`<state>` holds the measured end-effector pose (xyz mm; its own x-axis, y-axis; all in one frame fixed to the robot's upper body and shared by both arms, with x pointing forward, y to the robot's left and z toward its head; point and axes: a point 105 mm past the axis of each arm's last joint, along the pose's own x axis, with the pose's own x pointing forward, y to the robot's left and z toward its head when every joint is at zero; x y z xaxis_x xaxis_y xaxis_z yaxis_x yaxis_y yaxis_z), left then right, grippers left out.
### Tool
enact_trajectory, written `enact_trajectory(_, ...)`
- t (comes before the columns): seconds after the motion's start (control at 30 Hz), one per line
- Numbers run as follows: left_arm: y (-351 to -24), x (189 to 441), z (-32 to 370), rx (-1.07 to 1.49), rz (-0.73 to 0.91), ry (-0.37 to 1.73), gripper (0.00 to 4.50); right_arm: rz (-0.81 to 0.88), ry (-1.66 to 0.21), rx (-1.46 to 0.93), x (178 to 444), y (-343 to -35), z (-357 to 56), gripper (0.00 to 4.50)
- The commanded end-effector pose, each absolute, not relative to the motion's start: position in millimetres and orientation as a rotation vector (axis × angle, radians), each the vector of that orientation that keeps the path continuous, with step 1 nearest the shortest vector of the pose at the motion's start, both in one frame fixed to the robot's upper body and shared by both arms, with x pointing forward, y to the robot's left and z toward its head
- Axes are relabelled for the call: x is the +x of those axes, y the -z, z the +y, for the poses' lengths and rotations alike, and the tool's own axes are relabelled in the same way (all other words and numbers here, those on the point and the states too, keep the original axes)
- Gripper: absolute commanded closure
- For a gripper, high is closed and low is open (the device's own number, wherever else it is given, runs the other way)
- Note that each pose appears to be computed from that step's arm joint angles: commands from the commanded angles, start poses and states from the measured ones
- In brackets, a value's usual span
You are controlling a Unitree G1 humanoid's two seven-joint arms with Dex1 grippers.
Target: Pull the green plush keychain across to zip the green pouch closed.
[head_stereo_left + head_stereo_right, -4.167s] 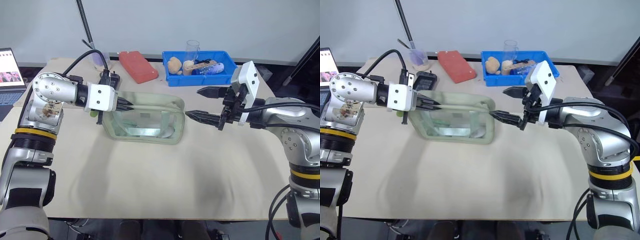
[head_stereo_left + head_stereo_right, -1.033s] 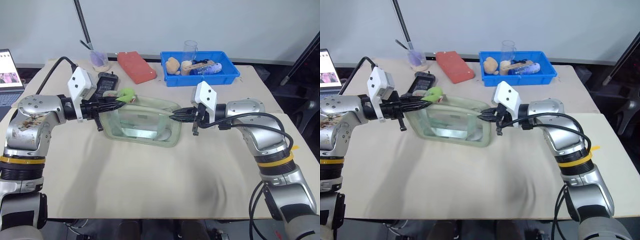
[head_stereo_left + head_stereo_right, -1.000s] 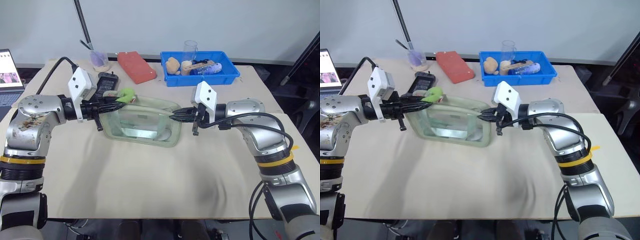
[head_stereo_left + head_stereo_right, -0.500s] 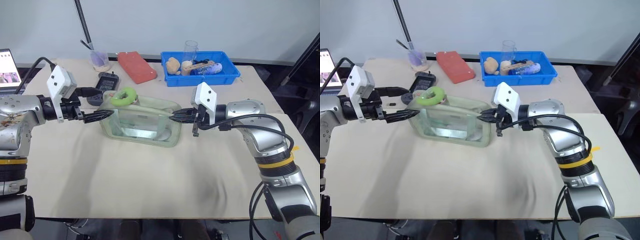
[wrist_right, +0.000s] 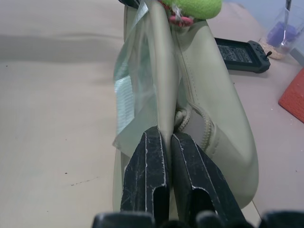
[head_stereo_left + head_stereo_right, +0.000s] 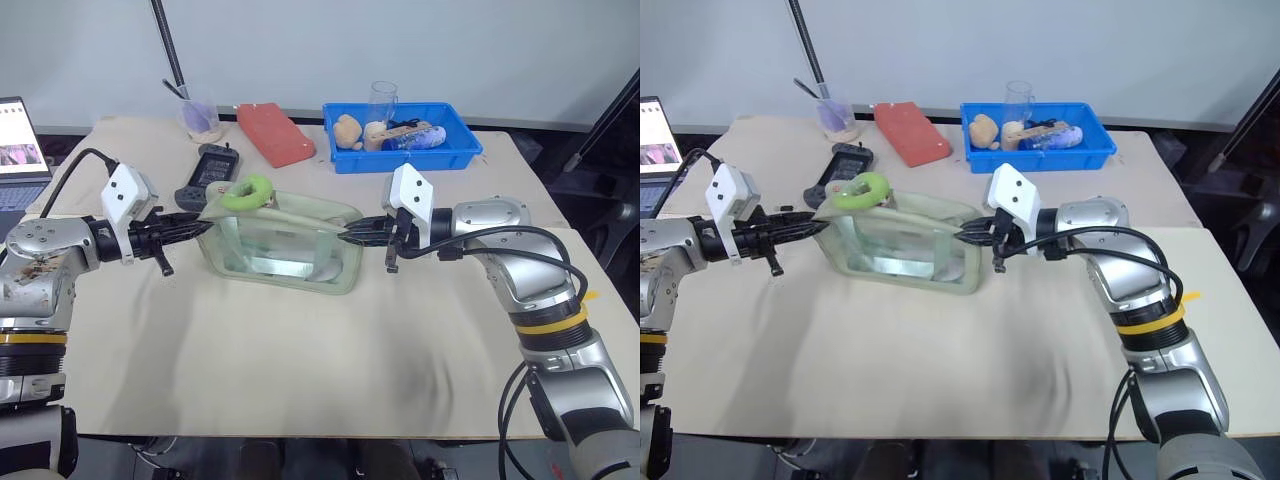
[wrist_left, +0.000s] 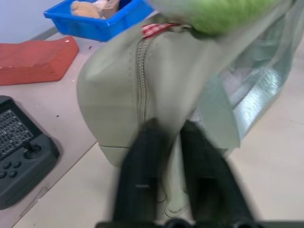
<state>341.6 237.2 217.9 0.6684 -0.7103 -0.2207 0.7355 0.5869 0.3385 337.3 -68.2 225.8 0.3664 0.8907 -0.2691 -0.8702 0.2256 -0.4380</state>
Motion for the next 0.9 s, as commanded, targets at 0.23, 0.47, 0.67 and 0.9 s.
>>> enact_trajectory(0.23, -230, 339, 235, 0.452, 0.038, 0.852, 4.5, -0.16, -1.168, -0.608, 345, -262, -71, 2.3)
enact_trajectory(0.47, -231, 338, 234, 0.455, 0.039, 0.857, 4.5, -0.342, -1.23, -0.583, 335, -301, -17, 0.04)
enact_trajectory(0.67, -230, 337, 229, 0.456, 0.038, 0.865, 4.5, -0.396, -1.278, -0.672, 332, -292, 38, 0.04)
enact_trajectory(0.9, -229, 332, 228, 0.46, 0.044, 0.867, 4.5, -0.384, -1.302, -0.744, 338, -277, 56, 0.28)
